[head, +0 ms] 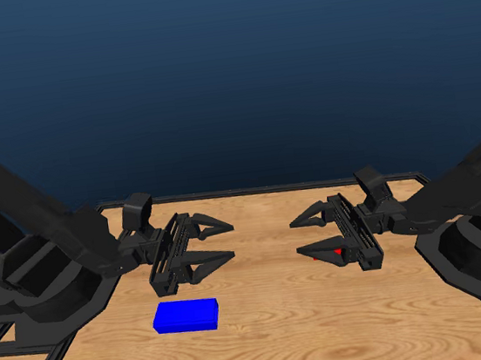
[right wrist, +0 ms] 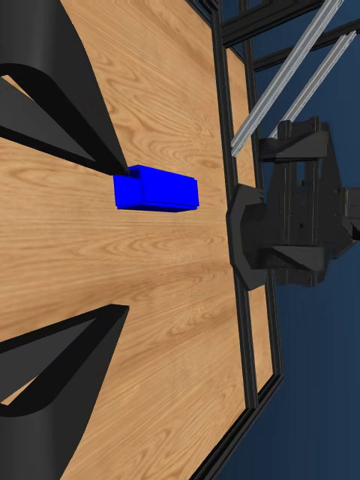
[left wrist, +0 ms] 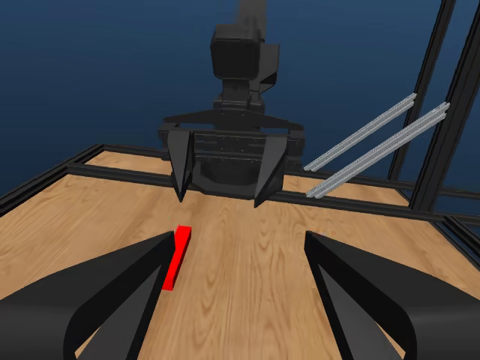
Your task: Insert peg into socket
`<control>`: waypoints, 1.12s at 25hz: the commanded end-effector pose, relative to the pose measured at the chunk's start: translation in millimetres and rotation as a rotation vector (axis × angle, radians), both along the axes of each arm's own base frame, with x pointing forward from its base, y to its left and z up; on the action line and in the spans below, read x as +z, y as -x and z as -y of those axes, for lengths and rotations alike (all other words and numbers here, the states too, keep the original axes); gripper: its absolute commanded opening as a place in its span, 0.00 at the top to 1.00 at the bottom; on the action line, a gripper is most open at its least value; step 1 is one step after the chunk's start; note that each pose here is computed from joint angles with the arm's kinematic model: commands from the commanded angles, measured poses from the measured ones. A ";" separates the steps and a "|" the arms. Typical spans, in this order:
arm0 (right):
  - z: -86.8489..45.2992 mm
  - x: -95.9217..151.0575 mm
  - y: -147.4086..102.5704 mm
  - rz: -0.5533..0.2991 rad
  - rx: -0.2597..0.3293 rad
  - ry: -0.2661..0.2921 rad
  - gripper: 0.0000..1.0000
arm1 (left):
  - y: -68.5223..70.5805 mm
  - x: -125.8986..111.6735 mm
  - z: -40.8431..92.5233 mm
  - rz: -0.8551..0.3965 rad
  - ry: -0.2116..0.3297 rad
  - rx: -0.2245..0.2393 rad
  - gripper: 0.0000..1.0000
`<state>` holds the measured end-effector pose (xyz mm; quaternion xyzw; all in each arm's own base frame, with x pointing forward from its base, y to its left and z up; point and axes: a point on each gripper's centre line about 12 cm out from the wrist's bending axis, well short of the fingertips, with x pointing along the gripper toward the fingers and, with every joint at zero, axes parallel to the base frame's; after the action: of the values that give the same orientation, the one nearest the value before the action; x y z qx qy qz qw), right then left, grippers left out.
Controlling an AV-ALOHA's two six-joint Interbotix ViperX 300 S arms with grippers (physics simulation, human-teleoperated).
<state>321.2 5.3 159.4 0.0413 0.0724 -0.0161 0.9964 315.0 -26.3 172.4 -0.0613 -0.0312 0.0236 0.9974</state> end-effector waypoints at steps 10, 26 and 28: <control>-9.9 4.6 -31.5 -0.025 0.044 -0.011 0.00 | 22.3 -44.7 37.3 -0.498 0.209 -0.048 0.00; -14.0 -5.5 -21.8 -0.059 0.041 -0.042 0.00 | 39.9 -73.0 35.4 -0.694 0.224 -0.053 0.00; -15.3 -8.8 -18.9 -0.060 0.038 -0.053 0.00 | 37.3 -79.6 35.7 -0.717 0.241 -0.040 0.00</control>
<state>339.8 18.7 139.3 0.0610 0.1323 0.0015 0.9893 273.6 -64.5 94.1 -0.1601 0.3190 0.0198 0.9339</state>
